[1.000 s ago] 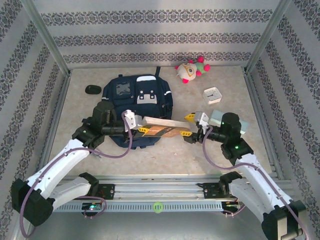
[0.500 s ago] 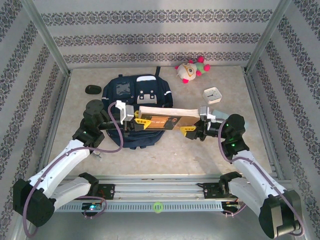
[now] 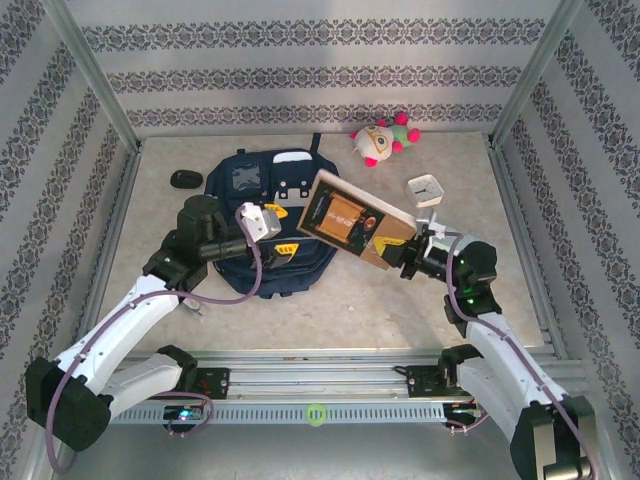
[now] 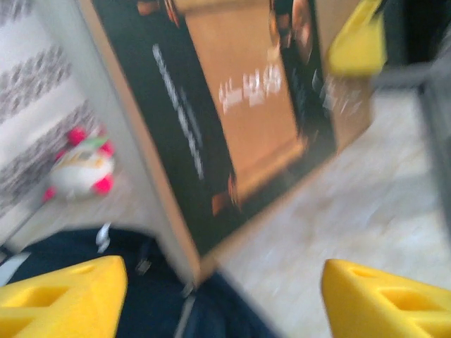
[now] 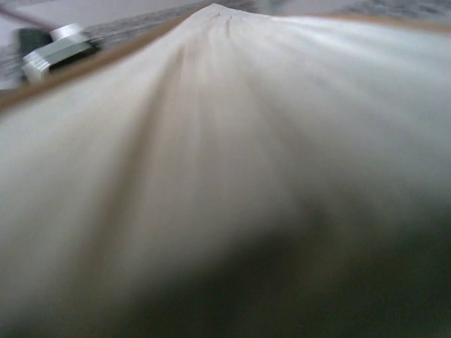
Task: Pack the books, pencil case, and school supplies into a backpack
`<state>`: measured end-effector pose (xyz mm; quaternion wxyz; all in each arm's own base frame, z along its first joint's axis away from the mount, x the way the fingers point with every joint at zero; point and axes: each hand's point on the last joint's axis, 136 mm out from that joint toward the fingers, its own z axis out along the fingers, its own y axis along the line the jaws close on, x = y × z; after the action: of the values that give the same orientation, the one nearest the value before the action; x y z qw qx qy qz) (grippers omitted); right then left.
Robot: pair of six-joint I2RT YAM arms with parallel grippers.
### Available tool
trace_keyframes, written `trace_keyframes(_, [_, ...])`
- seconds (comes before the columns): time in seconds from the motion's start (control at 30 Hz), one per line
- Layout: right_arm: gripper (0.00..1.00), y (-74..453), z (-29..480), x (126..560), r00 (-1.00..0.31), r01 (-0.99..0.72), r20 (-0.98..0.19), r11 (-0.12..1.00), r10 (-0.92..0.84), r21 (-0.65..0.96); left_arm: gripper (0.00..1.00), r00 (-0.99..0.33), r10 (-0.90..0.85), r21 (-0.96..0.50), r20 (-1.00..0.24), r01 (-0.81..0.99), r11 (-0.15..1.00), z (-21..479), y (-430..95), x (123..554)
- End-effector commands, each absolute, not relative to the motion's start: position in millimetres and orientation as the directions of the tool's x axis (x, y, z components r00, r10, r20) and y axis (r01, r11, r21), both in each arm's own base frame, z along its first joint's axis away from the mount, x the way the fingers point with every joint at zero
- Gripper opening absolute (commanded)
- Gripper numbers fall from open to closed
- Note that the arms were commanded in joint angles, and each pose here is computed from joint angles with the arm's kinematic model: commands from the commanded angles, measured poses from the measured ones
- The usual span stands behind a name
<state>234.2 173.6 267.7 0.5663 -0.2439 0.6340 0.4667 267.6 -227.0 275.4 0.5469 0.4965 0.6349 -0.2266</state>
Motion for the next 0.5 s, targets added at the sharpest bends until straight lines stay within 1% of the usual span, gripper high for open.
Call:
trace_keyframes(0.0, [0.00, 137.4, 247.8, 264.3, -0.324, -0.596, -0.862, 0.623, 0.390, 0.507, 0.79, -0.014, 0.711, 0.365, -0.703, 0.851, 0.378, 201.5, -184.8, 281.1])
trace_keyframes(0.03, [0.00, 131.3, 240.5, 267.0, -0.352, -0.540, -0.839, 0.642, 0.415, 0.544, 0.82, -0.030, 0.742, 0.361, -0.670, 0.859, 0.362, 188.8, -181.8, 282.6])
trace_keyframes(0.1, [0.00, 122.9, 230.1, 269.3, -0.384, -0.464, -0.811, 0.667, 0.441, 0.583, 0.83, -0.034, 0.774, 0.345, -0.632, 0.882, 0.320, 169.9, -182.1, 283.9])
trace_keyframes(0.27, [0.00, 120.0, 225.2, 267.9, -0.395, -0.435, -0.792, 0.665, 0.465, 0.607, 0.84, -0.050, 0.804, 0.313, -0.592, 0.906, 0.286, 140.8, -189.2, 300.6])
trace_keyframes(0.37, [0.00, 124.1, 226.4, 265.8, -0.408, -0.454, -0.794, 0.654, 0.451, 0.605, 0.85, -0.074, 0.826, 0.328, -0.558, 0.895, 0.302, 130.7, -188.0, 319.2])
trace_keyframes(0.47, [0.00, 126.1, 224.9, 264.9, -0.418, -0.458, -0.792, 0.650, 0.445, 0.607, 0.85, -0.106, 0.816, 0.349, -0.568, 0.867, 0.355, 132.4, -189.6, 338.0])
